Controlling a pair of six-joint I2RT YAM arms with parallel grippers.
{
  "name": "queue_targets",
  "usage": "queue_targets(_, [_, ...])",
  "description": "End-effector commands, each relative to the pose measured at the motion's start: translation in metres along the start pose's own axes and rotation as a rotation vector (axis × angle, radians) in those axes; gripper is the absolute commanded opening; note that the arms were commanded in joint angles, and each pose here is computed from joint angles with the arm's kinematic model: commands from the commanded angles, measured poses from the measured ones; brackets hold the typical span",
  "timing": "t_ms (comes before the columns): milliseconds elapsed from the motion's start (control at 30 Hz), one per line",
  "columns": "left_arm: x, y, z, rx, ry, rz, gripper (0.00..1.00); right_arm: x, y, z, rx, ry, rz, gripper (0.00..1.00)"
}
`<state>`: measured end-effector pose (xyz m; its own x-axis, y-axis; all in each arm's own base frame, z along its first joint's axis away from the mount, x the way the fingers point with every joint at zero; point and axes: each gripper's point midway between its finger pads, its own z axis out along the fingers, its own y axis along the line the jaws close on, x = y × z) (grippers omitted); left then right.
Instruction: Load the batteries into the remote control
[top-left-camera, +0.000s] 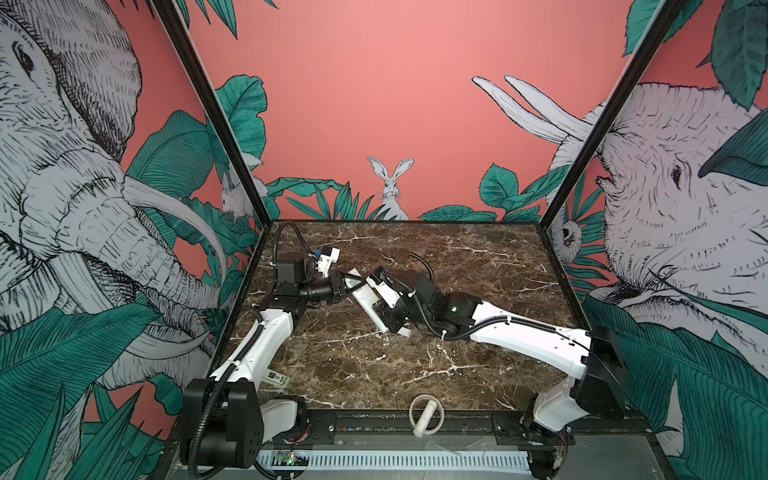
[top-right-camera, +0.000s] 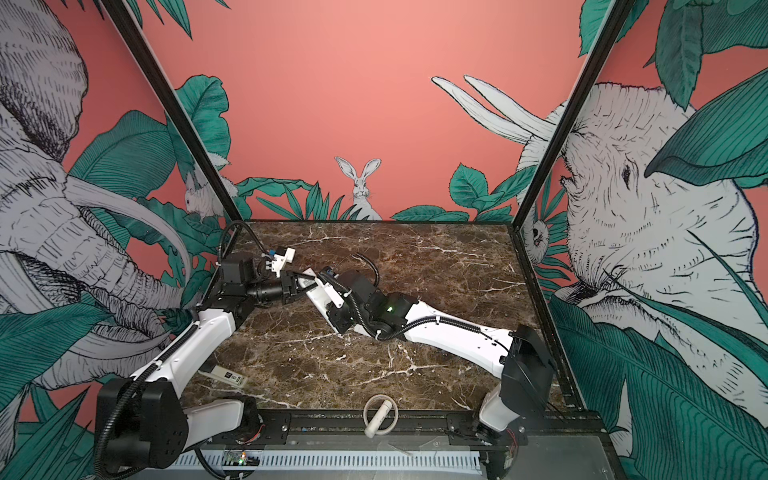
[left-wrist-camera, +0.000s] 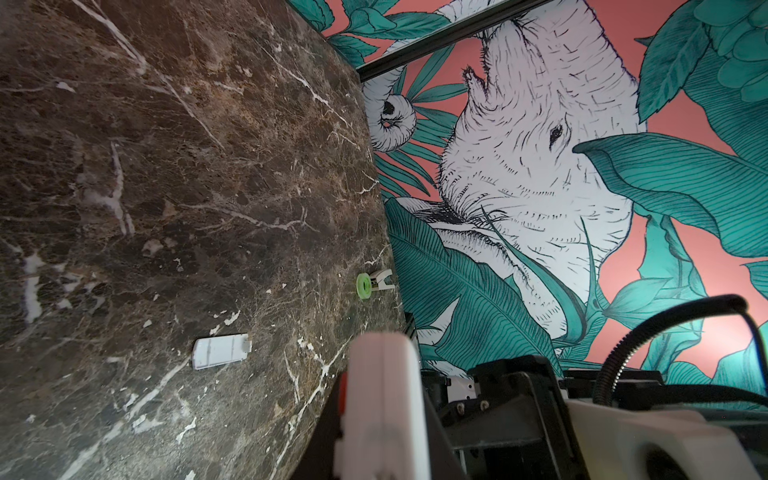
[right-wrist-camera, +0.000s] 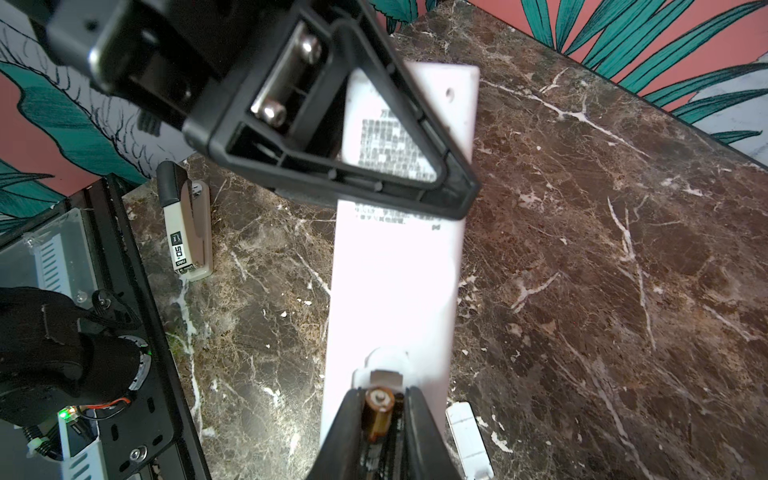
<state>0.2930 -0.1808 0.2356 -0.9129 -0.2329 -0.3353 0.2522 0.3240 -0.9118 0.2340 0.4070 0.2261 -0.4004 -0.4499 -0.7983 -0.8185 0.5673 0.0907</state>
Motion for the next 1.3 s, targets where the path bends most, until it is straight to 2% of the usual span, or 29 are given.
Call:
queue_targets(0, [-0.006, -0.019, -0.006, 0.025, -0.017, 0.061, 0.0, -0.013, -0.002, -0.002, 0.006, -0.036, 0.0, 0.17])
queue_targets(367, [-0.007, -0.024, -0.007, 0.036, -0.022, 0.064, 0.0, -0.008, -0.002, 0.003, -0.002, -0.024, 0.005, 0.05])
queue_targets(533, [-0.011, -0.034, -0.009, 0.07, -0.031, 0.06, 0.0, 0.014, -0.005, 0.01, 0.005, 0.015, 0.008, 0.0])
queue_targets(733, [-0.015, -0.047, -0.012, 0.09, -0.045, 0.076, 0.0, 0.026, -0.005, 0.016, -0.003, 0.044, 0.008, 0.0])
queue_targets(967, [-0.016, -0.052, -0.014, 0.093, -0.053, 0.082, 0.0, 0.023, 0.007, 0.015, -0.051, 0.042, -0.017, 0.0])
queue_targets(1267, [-0.02, -0.056, -0.015, 0.092, -0.059, 0.093, 0.0, 0.06, 0.013, 0.039, -0.053, 0.203, -0.066, 0.0])
